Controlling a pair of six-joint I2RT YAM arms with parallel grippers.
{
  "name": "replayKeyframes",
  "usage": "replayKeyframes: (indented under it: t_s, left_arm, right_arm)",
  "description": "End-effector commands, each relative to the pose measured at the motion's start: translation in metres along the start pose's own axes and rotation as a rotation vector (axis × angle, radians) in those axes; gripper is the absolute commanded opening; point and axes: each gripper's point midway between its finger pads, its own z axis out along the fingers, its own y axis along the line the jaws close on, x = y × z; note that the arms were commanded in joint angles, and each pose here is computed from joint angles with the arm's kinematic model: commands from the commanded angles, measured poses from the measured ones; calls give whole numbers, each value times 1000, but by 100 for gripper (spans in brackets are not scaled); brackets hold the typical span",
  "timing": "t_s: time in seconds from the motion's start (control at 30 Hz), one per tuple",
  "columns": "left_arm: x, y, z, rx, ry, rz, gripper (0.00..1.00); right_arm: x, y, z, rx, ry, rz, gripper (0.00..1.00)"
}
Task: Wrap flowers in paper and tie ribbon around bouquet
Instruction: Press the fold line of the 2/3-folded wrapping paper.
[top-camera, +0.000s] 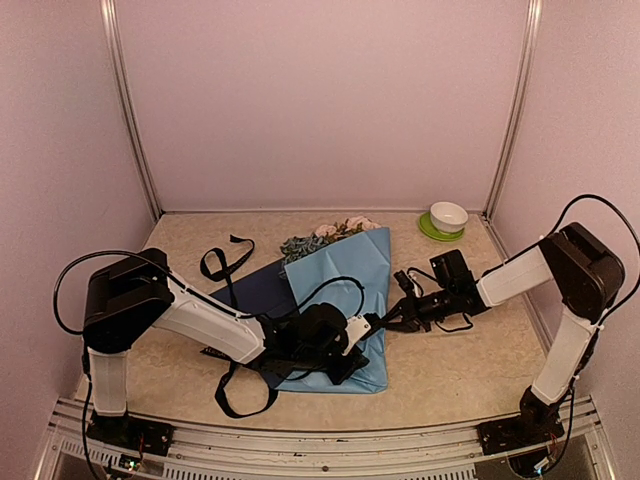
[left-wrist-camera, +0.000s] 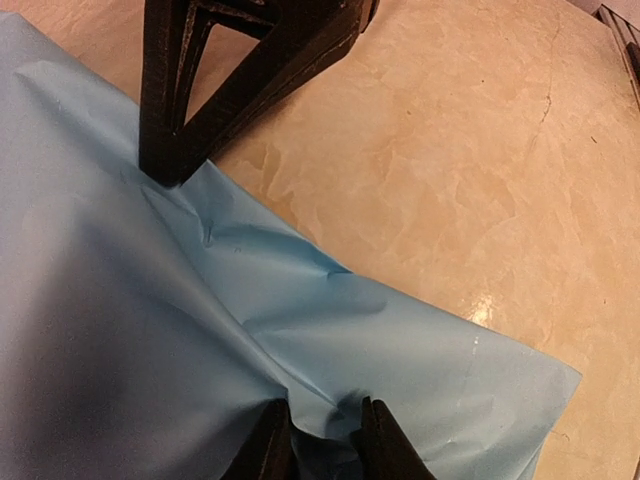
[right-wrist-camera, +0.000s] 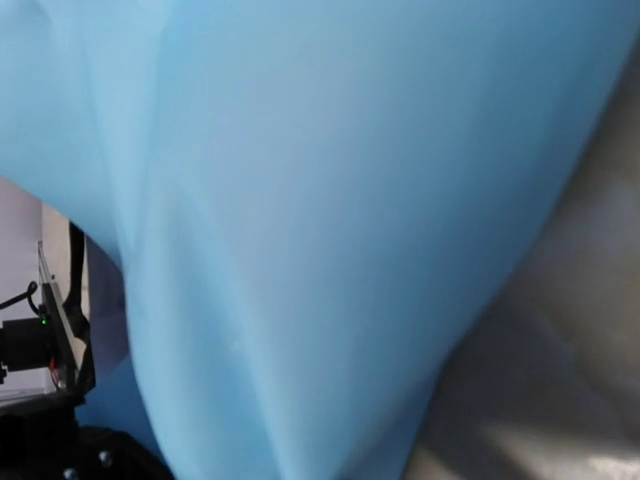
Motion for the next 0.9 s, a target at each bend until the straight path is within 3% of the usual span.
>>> replayKeyframes:
  t_s: [0.0,0.3,0.43,0.57,0.7,0.87]
  left_arm:
    - [91,-10,-2,74,279,42,24]
    - [98,-9,0,91,294,26,23]
    - [86,-9,-1,88,251,16,23]
    - [76,-4,0,76,220,-4,24]
    - [73,-3,1,82,205,-18,24]
    - [71,-1,-1,79,200,-24,24]
  right_arm:
    - [-41,2,-14,24,-104,-65,0]
    - [-55,-4,-19,97,-109,-109,1]
    - [-51,-10,-28,171,-107,-125,21]
    - [-38,-7,-48,318,-114,-202,30]
    - [8,30,-32,258,-19,-313,27]
    - [55,34,1,140,100,-257,12]
